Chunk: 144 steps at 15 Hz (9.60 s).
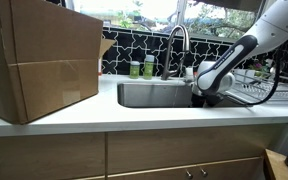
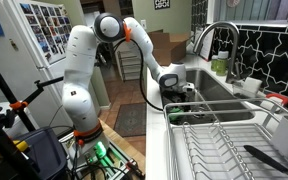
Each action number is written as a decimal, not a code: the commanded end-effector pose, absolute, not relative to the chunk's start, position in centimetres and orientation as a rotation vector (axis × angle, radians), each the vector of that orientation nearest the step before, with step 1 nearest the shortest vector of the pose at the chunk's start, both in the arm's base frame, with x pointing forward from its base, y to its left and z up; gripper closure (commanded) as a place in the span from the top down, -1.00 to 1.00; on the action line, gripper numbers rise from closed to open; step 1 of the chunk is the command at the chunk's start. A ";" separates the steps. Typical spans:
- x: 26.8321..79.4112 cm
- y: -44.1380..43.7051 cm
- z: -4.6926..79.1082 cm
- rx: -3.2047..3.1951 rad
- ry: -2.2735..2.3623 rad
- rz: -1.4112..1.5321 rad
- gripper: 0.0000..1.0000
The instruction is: Lift the spoon in the sink, rinse it at the tap and then put it to the left in the sink
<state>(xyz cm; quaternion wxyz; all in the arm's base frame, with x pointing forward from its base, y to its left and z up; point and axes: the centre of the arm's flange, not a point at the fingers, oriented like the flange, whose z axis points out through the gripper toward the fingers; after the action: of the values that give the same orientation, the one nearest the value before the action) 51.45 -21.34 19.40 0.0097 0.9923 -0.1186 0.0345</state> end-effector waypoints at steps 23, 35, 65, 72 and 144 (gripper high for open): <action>54.0 -25.2 13.1 3.186 -0.360 0.185 0.64; 54.0 -24.7 12.3 3.199 -0.348 0.165 0.06; 51.2 -20.5 20.6 3.235 -0.574 0.160 -0.96; 52.1 -20.9 20.2 3.226 -0.542 0.180 -0.86; 52.5 -22.0 17.5 3.253 -0.350 -0.034 -0.97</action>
<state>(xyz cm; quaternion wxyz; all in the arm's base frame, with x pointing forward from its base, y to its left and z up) 54.11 -23.00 15.22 -0.0717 0.9935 -0.0885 -0.0064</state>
